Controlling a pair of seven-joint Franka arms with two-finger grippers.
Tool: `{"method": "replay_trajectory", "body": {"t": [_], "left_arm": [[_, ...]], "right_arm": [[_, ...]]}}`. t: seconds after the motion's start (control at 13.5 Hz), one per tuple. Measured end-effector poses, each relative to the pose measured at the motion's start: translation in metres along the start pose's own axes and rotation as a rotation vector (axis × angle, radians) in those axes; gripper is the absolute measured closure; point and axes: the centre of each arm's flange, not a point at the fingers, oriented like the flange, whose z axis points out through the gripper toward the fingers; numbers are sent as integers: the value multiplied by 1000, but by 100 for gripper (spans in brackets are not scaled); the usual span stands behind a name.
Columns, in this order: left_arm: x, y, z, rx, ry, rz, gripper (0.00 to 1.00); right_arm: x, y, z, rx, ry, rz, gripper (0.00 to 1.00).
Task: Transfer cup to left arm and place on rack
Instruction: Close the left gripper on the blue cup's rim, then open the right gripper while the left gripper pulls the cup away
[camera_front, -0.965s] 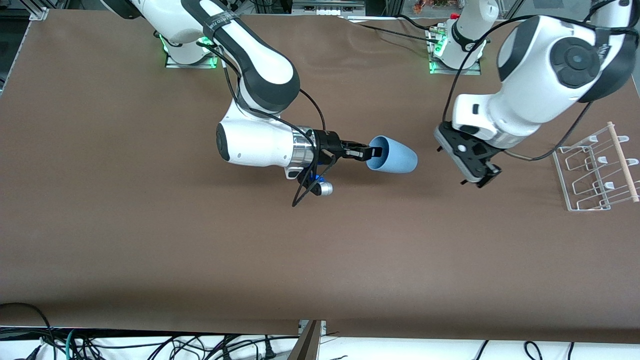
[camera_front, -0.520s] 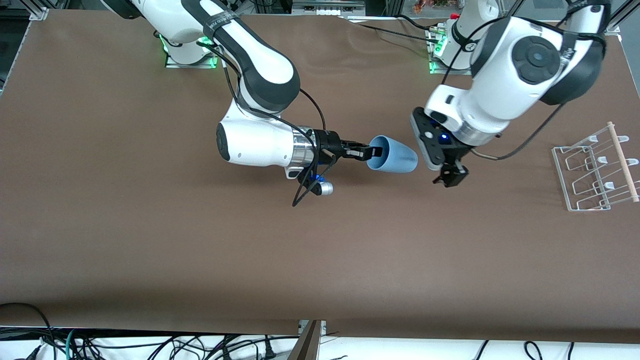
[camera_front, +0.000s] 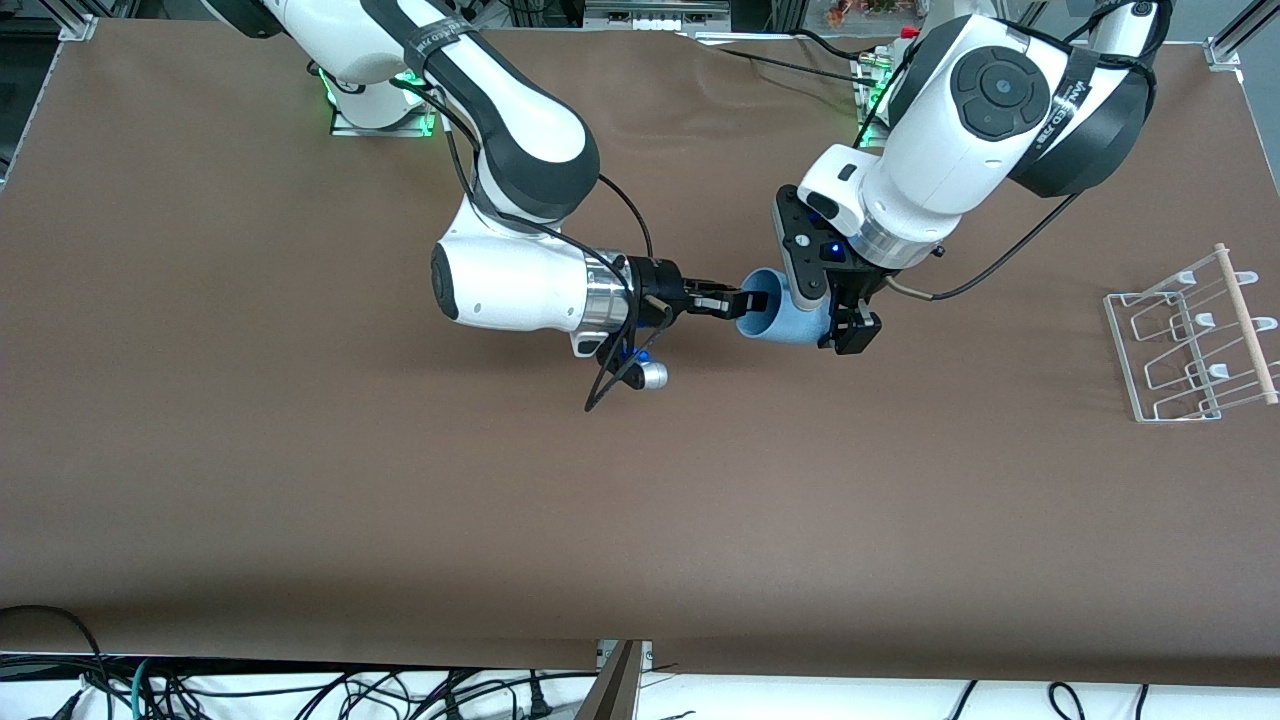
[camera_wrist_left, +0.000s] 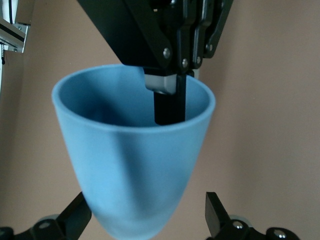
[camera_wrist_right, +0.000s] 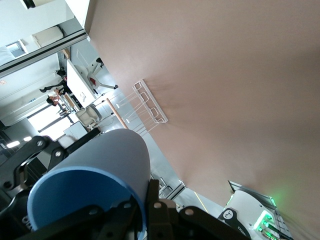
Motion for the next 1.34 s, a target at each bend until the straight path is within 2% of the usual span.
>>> {"method": "replay_trajectory", "body": {"t": [0.37, 0.45, 0.59, 0.67, 0.74, 0.89, 0.96, 1.11, 1.34], "left_arm": [[15, -11, 10, 0, 20, 27, 0], [16, -13, 10, 2, 24, 45, 7], [15, -17, 10, 2, 26, 82, 28], [14, -18, 9, 3, 27, 83, 28], [11, -20, 10, 2, 25, 81, 28], [10, -22, 8, 8, 27, 82, 28], [6, -26, 6, 11, 25, 73, 28], [-16, -35, -1, -1, 3, 39, 28], [-76, -54, -23, -27, -38, -55, 28]], "right_arm": [[6, 0, -4, 2, 10, 2, 95], [6, 1, -4, 2, 10, 2, 95], [6, 0, -5, 3, 11, 2, 93], [6, 0, -5, 4, 8, 2, 91], [2, -3, -5, 7, 0, -3, 85], [2, -6, -6, 13, 1, -7, 85], [1, -8, -7, 16, 1, -10, 79], [0, -11, -9, 22, 1, -15, 57], [0, -10, -10, 5, -21, -15, 28]]}}
